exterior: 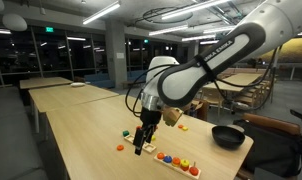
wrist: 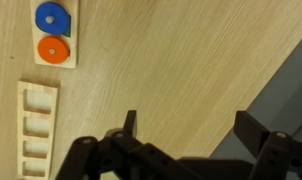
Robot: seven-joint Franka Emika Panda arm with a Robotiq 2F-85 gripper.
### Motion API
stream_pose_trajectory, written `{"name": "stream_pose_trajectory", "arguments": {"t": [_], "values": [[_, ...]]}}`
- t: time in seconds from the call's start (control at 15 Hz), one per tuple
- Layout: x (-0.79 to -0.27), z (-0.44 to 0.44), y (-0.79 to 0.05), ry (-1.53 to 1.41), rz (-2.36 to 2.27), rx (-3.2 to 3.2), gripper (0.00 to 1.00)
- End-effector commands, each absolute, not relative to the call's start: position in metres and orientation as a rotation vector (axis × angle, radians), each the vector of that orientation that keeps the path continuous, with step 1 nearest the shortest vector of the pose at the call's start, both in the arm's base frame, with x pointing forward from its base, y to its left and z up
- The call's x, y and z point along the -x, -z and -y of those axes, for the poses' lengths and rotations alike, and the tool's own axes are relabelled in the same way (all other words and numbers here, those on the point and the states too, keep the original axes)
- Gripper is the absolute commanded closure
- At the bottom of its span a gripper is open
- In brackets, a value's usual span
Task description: Put one ring on the wooden platform
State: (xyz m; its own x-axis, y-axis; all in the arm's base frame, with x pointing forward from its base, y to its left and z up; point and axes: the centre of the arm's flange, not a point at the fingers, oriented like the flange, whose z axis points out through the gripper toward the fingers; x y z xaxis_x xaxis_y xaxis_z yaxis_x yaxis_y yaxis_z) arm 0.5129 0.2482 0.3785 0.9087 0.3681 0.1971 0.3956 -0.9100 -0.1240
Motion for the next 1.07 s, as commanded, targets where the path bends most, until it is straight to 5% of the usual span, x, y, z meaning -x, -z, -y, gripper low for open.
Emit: {"name": "stream_pose_trajectory", "arguments": {"t": [0.0, 0.47, 1.0], "values": [[-0.579, -0.273, -0.342, 0.204, 0.679, 2.896, 0.00], [-0.657, -0.274, -0.255, 0.081, 0.725, 2.965, 0.00], [-0.720, -0.271, -0.260, 0.155, 0.700, 2.984, 0.00]]}}
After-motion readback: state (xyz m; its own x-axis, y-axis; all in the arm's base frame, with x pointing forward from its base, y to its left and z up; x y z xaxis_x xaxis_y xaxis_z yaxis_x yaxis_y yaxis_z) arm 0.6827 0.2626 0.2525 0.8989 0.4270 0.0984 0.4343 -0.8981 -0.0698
